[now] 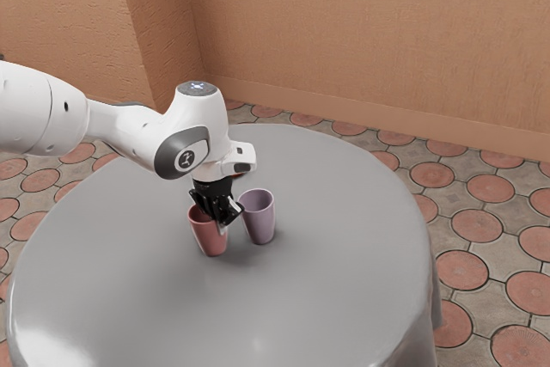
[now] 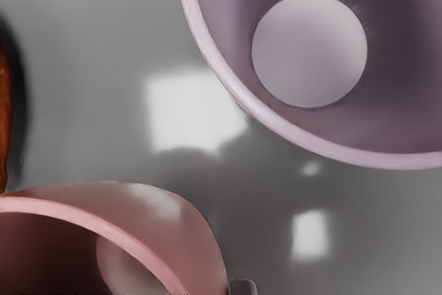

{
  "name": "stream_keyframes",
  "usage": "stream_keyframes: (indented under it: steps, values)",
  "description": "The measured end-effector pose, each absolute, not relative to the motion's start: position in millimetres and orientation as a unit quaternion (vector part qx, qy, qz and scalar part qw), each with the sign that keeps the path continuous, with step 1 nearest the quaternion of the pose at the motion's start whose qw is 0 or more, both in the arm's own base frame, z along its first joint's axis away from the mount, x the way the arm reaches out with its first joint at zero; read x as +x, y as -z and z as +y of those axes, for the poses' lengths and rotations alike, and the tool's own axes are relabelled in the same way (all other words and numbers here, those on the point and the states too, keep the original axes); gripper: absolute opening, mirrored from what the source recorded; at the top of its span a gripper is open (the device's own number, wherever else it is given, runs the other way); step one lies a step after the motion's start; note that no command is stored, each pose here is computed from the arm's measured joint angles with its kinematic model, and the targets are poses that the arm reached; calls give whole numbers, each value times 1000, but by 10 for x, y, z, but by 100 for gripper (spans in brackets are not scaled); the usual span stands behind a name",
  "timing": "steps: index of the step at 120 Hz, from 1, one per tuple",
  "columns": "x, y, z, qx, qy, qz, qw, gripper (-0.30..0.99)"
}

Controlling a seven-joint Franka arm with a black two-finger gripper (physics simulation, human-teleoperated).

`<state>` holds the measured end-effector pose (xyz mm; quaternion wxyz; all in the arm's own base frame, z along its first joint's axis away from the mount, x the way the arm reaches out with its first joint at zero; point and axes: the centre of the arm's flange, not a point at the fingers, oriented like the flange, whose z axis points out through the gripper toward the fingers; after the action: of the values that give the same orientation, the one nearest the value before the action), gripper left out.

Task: Place the left cup onto the right cup

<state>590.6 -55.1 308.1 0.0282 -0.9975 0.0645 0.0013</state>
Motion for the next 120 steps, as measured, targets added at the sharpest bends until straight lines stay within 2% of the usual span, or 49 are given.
stream_keyframes:
  steps: [28,85,120]
  values:
    - [5906,-3208,-552,-998,8,62,31,-9]
    - [5908,-4235,-780,-996,50,62,39,-9]
    - [5940,-4567,-1086,-996,48,71,38,-9]
